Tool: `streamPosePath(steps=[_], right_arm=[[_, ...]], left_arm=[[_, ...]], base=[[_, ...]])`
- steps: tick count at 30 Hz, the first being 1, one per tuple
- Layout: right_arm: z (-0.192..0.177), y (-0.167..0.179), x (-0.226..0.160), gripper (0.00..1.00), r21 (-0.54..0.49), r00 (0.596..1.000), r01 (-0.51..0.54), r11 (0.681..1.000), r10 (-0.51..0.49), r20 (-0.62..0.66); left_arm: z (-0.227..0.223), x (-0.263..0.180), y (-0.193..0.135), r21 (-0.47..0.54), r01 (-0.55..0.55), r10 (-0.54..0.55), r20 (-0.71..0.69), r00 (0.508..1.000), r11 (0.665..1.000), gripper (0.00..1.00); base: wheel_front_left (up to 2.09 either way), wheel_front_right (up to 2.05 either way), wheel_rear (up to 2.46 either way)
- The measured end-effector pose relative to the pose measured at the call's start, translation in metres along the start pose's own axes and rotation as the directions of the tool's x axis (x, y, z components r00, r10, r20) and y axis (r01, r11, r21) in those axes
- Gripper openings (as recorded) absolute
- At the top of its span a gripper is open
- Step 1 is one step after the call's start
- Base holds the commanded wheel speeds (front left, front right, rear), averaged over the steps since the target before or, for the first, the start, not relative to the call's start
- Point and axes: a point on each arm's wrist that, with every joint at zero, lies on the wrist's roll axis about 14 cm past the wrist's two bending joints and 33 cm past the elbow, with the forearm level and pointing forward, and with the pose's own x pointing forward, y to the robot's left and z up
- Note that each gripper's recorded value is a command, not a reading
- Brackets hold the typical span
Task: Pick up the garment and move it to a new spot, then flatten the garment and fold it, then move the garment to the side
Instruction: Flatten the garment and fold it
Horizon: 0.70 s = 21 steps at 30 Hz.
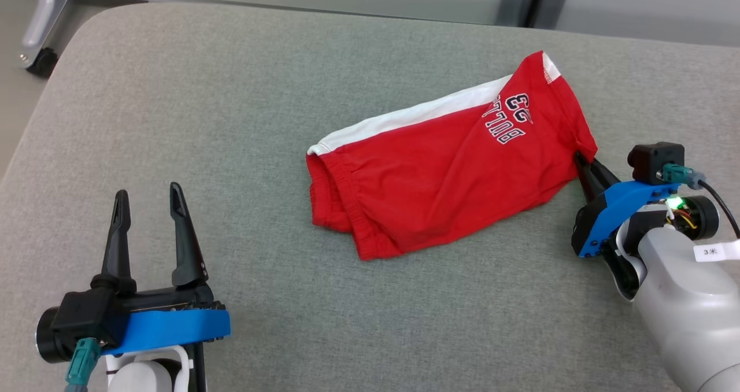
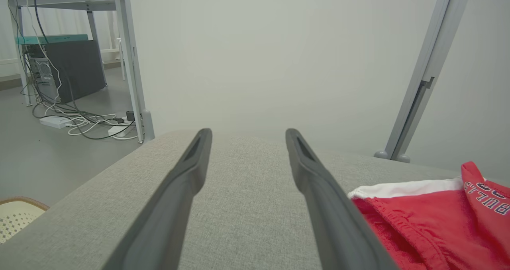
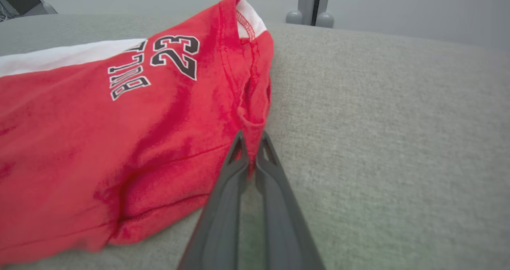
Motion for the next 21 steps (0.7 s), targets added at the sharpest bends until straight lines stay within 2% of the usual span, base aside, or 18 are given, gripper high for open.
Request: streamPosePath(steps=[10, 16, 21], right_arm=[[0.011, -0.024, -0.043, 0.0, 0.085, 0.992, 0.055, 0.995, -0.065, 0.11], [-0.011, -0.053, -0.091, 0.0, 0.152, 0.98, 0.143, 0.978, -0.162, 0.119], [-0.03, -0.083, -0.131, 0.0, 0.21, 0.957, 0.241, 0.948, -0.268, 0.113]], left_arm=[[0.001, 0.001, -0.02, -0.001, 0.062, -0.062, 0.006, 0.998, 0.998, 1.0], [0.003, 0.0, -0.033, -0.005, 0.105, -0.105, 0.016, 0.994, 0.994, 1.0], [0.008, 0.0, -0.041, -0.012, 0.13, -0.129, 0.03, 0.991, 0.991, 1.0]], base=[[0.0, 0.0, 0.0], [0.0, 0.0, 0.0], [0.0, 0.0, 0.0]])
